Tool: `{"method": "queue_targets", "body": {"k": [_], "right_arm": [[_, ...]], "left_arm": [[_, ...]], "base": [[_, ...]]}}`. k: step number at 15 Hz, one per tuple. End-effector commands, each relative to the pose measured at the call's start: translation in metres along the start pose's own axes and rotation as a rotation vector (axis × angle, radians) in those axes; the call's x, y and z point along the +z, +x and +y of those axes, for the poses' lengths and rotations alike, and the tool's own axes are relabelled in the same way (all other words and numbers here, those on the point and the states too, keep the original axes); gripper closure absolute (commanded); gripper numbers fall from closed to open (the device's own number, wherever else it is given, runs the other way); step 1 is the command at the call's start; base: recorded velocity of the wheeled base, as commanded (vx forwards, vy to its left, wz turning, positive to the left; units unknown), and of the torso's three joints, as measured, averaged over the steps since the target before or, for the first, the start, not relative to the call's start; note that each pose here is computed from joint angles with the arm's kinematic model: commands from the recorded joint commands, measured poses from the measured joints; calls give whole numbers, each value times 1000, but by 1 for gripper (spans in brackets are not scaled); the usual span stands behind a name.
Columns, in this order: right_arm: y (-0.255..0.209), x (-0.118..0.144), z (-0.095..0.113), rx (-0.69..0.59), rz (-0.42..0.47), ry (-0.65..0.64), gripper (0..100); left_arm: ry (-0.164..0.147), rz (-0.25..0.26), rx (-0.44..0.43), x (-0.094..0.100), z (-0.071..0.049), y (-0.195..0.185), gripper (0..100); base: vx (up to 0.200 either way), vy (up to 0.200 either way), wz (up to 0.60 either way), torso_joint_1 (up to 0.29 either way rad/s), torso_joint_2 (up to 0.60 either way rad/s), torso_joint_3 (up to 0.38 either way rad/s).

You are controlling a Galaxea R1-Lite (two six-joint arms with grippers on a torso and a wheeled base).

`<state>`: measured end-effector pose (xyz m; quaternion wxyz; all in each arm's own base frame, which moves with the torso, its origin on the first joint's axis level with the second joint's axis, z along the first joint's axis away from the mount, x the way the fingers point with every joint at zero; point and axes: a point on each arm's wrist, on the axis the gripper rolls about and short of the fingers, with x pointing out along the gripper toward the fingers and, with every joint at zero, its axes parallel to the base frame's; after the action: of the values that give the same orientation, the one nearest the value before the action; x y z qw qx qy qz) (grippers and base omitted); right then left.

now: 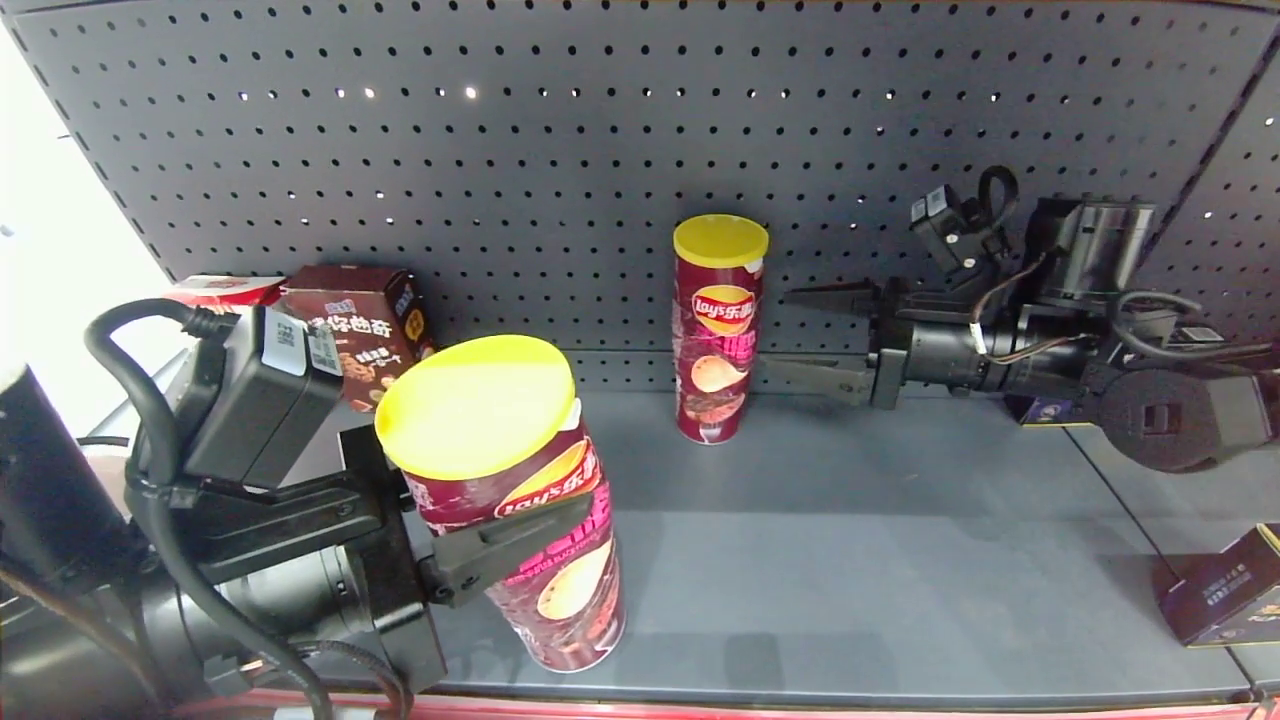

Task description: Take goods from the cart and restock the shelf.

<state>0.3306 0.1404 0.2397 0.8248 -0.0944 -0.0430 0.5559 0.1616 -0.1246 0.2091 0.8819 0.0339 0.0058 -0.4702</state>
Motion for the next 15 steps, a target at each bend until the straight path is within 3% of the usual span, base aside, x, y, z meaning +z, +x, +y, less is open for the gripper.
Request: {"method": "queue_targets", "body": {"k": [1,7,15], "right_arm": [[13,-15,-9,7,17,19,0],[41,-34,-24,28,19,25,0],[65,-50,-30,49,5,14,0]], "left_arm": [[-3,4,1,0,2,3,100],[-5,-7,29,5,11,10,100],[-19,-7,34,5,13,12,100]], "base": [[0,0,0,0,0,0],[0,0,0,0,0,0],[0,0,0,0,0,0]]}}
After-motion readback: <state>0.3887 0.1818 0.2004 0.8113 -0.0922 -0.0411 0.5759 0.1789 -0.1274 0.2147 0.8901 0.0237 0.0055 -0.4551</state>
